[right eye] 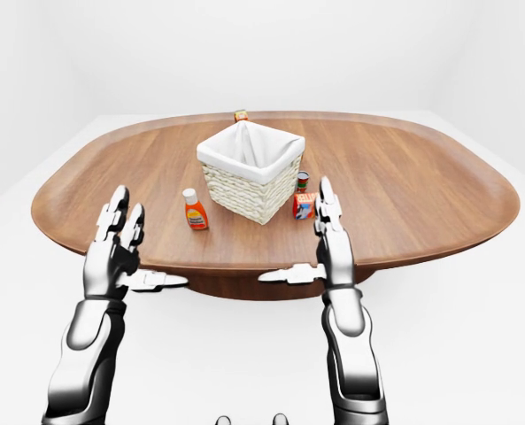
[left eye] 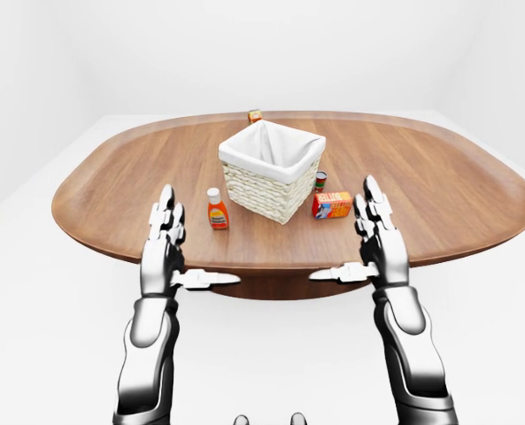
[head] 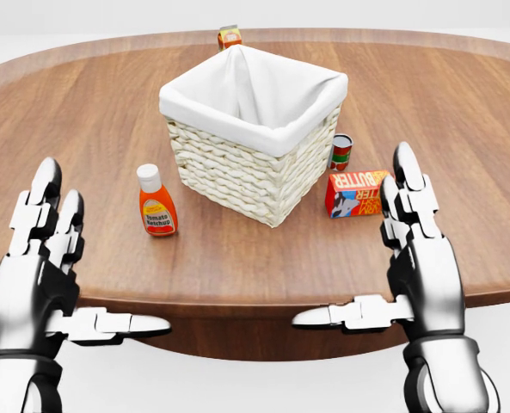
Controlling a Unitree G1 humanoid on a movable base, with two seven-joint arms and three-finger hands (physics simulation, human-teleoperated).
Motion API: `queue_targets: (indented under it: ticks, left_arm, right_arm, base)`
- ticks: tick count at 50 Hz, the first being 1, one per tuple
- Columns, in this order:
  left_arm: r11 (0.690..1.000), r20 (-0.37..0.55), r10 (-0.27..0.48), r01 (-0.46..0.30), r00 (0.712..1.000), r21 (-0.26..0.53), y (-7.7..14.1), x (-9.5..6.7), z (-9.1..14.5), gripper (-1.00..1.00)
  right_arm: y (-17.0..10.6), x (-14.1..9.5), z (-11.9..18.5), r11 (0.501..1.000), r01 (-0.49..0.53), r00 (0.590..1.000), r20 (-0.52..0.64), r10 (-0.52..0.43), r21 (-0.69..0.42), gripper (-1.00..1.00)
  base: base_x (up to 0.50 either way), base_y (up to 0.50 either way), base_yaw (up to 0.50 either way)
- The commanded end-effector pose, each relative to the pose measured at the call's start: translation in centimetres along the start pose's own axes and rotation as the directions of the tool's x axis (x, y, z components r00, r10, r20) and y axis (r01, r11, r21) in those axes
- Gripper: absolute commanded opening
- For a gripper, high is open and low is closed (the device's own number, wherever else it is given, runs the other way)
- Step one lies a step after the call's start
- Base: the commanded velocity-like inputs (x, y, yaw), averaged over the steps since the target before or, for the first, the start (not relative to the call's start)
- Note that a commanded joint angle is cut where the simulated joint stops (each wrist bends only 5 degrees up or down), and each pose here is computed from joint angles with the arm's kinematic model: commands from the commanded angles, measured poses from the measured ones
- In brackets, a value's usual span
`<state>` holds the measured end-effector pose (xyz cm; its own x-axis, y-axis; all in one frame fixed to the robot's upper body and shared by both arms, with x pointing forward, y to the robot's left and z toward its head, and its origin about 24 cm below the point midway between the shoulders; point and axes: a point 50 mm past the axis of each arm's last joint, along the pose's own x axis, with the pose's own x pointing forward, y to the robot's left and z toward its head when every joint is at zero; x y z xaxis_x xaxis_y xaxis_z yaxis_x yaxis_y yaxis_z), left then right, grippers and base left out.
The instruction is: Pick up the butter and put it in the basket.
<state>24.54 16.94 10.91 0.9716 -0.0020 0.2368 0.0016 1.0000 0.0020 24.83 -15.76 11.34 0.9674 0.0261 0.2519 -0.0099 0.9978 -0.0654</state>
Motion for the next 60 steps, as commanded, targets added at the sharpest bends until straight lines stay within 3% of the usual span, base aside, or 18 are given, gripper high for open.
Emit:
queue_targets:
  ticks: [1, 11, 27, 41, 51, 60]
  left_arm:
    - [1.0, 0.194, -0.015, 0.012, 0.981, 0.013, 0.2, 0.7, 4.4, 1.0]
    - [1.0, 0.281, -0.022, 0.019, 0.96, 0.011, 0.3, 1.5, 6.4, 1.0]
    - [1.0, 0.293, -0.027, 0.024, 0.956, 0.014, 0.2, 1.1, 6.7, 1.0]
    - [1.0, 0.301, -0.024, 0.02, 0.953, 0.014, 0.3, 1.0, 6.9, 1.0]
    - [1.0, 0.314, -0.024, 0.02, 0.949, 0.016, 0.3, 0.8, 7.2, 1.0]
    - [1.0, 0.319, -0.024, 0.02, 0.948, 0.016, 0.3, 0.6, 7.3, 1.0]
  right_arm:
    - [-0.7, 0.7, 4.8, 0.998, 0.01, 0.977, 0.211, 0.002, -0.057, 1.0]
    - [-0.8, 0.7, 6.8, 0.995, -0.009, 0.955, 0.294, 0.038, -0.098, 1.0]
    - [-0.7, 0.6, 6.9, 0.993, -0.02, 0.955, 0.293, 0.052, -0.112, 1.0]
    - [-0.9, 0.8, 6.6, 0.994, 0.004, 0.958, 0.285, 0.027, -0.107, 1.0]
    - [-1.0, 0.7, 6.7, 0.994, 0.005, 0.957, 0.288, 0.025, -0.105, 1.0]
    - [-0.8, 0.5, 6.6, 0.994, -0.004, 0.958, 0.283, 0.036, -0.114, 1.0]
  base:
    - [0.0, 0.0, 0.0]
    - [0.07, -0.06, 0.0]
    - [0.43, -0.27, 0.0]
    - [0.5, -0.01, 0.0]
    - [0.03, 0.0, 0.0]
    - [0.48, 0.0, 0.0]
